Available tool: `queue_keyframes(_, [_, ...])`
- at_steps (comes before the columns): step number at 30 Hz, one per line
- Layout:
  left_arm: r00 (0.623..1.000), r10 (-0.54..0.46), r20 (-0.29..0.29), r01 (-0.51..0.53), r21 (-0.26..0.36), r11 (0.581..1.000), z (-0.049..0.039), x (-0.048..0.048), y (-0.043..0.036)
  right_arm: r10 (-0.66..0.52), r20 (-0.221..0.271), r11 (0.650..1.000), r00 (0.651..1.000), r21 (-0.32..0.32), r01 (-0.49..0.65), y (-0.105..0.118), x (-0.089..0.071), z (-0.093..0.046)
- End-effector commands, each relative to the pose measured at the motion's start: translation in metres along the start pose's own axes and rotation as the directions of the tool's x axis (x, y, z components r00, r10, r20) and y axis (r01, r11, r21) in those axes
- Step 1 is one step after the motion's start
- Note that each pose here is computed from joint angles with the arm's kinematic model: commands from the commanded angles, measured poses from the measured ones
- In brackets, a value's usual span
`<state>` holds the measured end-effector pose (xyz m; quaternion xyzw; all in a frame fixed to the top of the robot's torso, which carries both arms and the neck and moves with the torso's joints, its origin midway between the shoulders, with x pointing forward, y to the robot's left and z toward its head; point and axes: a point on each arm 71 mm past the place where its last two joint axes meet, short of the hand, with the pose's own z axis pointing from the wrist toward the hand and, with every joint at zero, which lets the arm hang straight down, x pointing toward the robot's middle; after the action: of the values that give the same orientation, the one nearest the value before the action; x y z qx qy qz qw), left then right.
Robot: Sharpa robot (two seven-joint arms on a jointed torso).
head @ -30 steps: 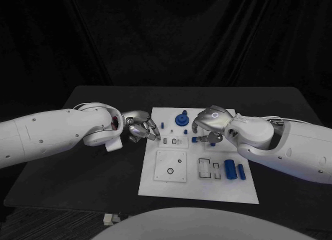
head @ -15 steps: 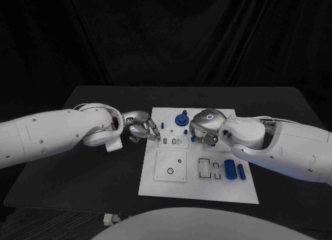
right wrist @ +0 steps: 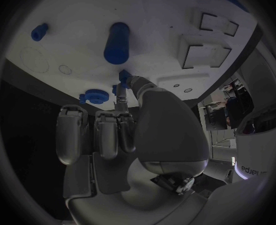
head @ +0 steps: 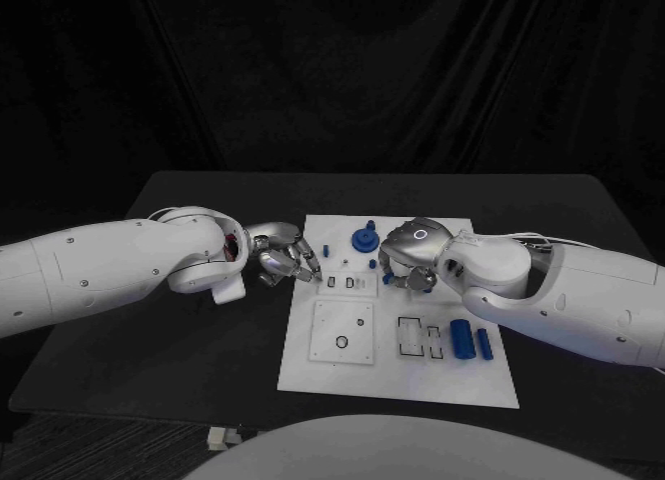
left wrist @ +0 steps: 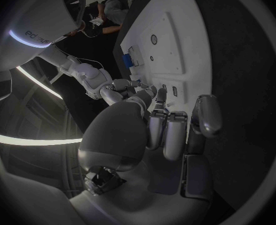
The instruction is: Assemble the parts on the task board
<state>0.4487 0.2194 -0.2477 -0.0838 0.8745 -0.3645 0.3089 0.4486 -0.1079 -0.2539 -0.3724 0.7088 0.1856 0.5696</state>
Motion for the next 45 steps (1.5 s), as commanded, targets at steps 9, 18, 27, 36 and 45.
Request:
queue_keyframes(9, [0.996, 0.047, 0.076, -0.059, 0.174, 0.983, -0.0022, -0.0023, -0.0124, 0.205, 0.158, 0.976, 0.966, 0.034, -0.213, -0.012, -0.015, -0.021])
queue_keyframes(18, [0.960, 0.201, 0.194, -0.255, 0.307, 0.917, -0.0026, -0.0019, -0.0265, 0.533, 0.245, 0.829, 0.810, 0.040, -0.558, -0.025, -0.039, -0.039])
queue_keyframes(27, [0.946, 0.223, 0.235, -0.295, 0.342, 0.892, 0.0016, 0.0006, -0.0311, 0.731, 0.258, 0.646, 0.632, 0.036, -0.762, -0.028, -0.042, -0.044])
queue_keyframes(36, [0.929, 0.212, 0.302, -0.320, 0.373, 0.871, 0.0075, 0.0047, -0.0337, 0.877, 0.247, 0.417, 0.413, 0.039, -0.908, -0.031, -0.037, -0.046])
queue_keyframes(45, [0.911, 0.202, 0.361, -0.346, 0.399, 0.849, 0.0086, 0.0054, -0.0350, 0.927, 0.217, 0.305, 0.305, 0.034, -0.952, -0.027, -0.035, -0.045])
